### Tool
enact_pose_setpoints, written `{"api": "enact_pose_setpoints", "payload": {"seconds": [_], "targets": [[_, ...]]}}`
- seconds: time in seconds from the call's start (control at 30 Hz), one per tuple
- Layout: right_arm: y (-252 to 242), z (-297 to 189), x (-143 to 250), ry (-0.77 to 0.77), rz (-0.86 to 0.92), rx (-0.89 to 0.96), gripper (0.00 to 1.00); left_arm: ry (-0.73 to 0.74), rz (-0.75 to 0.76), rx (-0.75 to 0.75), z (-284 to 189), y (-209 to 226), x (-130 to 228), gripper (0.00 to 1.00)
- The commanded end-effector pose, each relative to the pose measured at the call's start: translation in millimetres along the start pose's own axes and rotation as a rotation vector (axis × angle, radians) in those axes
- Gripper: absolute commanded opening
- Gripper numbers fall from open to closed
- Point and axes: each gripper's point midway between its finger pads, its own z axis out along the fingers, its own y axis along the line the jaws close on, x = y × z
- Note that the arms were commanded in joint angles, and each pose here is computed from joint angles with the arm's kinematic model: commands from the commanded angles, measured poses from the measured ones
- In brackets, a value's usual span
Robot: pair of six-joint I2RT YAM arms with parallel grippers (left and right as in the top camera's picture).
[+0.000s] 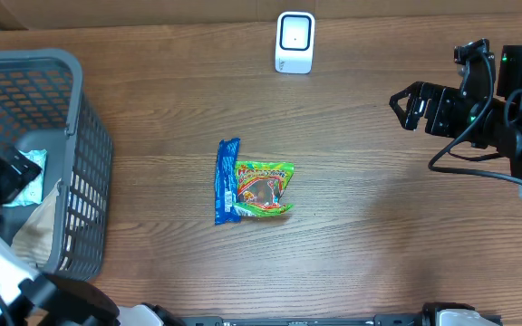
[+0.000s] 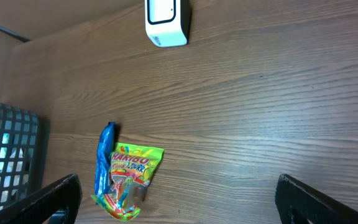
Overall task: Scan the item barcode
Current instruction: 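Grasp the clear plastic bag with the left gripper inside the basket, then lift the clear bag out and place it near the scanner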
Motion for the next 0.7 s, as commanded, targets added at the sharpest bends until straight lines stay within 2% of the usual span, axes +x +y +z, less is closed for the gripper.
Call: {"api": "enact_pose_setpoints", "payload": {"seconds": [0.0, 0.27, 0.43, 0.53, 0.6, 0.63, 0.67], "targets": [[2.2, -5.5, -6.8, -0.024, -0.012, -0.006, 1.0, 0.038, -0.108, -0.018, 42.9, 9.5, 13.6, 1.0], [1.7, -5.4, -4.7, -0.016, -0.008, -0.005, 1.0, 0.015, -0.102, -0.062, 117.6, 21.9, 33.2, 1.0], [1.3, -5.4, -2.5, -0.007, -0.004, -0.003, 1.0, 0.111, -0.067, -0.089, 168.2, 21.5, 65.6, 1.0], [1.0, -5.4, -1.2, -0.002, -0.002, -0.002, 1.0, 0.167, -0.064, -0.1, 182.9, 23.2, 76.1, 0.99], [1.0, -5.4, -1.1, -0.001, -0.002, -0.002, 1.0, 0.184, -0.066, -0.103, 187.5, 24.3, 79.5, 0.85], [1.0, -5.4, -1.1, -0.001, -0.002, -0.002, 1.0, 0.192, -0.067, -0.103, 189.2, 24.5, 81.3, 0.6], [1.0, -5.4, -1.1, -0.001, -0.002, -0.002, 1.0, 0.194, -0.068, -0.103, 189.0, 24.5, 81.6, 0.04]]}}
